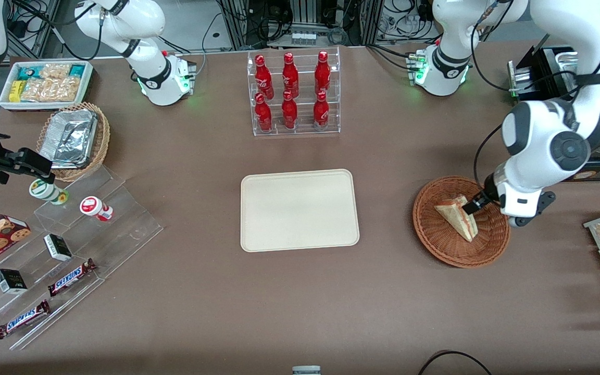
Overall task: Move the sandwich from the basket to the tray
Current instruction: 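Move the left gripper over the wrapped sandwich in the wicker basket, then lower the left gripper and close it on the sandwich's crust edge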
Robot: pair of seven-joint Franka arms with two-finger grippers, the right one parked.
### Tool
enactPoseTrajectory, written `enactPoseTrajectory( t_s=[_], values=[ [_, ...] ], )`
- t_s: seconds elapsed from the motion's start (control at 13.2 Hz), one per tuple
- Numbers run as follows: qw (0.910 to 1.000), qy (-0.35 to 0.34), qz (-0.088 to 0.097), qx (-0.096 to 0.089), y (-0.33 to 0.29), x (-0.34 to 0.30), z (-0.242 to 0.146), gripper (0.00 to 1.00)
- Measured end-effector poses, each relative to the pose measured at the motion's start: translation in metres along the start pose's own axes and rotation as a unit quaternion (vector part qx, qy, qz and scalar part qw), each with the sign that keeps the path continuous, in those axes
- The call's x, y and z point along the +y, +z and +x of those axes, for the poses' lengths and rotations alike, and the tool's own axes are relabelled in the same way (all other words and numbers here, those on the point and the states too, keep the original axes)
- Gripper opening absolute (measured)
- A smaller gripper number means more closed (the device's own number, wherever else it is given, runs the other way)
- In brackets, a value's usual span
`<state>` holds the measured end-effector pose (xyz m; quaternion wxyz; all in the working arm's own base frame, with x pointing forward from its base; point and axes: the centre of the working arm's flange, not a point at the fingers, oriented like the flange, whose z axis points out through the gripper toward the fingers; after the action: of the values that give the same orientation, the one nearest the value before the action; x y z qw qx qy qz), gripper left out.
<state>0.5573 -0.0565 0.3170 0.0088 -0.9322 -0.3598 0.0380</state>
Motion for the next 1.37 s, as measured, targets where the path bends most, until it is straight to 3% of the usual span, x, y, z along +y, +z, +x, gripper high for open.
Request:
enactPoseTrajectory(
  t_s=[0.68, 1.06, 1.14, 1.21, 1.37],
  values=[
    [0.9999, -0.003, 0.011, -0.007, 0.029, 0.009, -0.004, 1.00],
    [0.9994, -0.007, 0.026, -0.021, 0.073, 0.008, 0.001, 1.00],
    [0.9993, -0.009, 0.029, -0.023, 0.077, 0.006, 0.002, 0.93],
    [0.9992, -0.011, 0.030, -0.024, 0.079, 0.005, 0.003, 0.93],
    [0.9991, -0.011, 0.031, -0.025, 0.076, 0.005, 0.005, 0.74]
  ],
)
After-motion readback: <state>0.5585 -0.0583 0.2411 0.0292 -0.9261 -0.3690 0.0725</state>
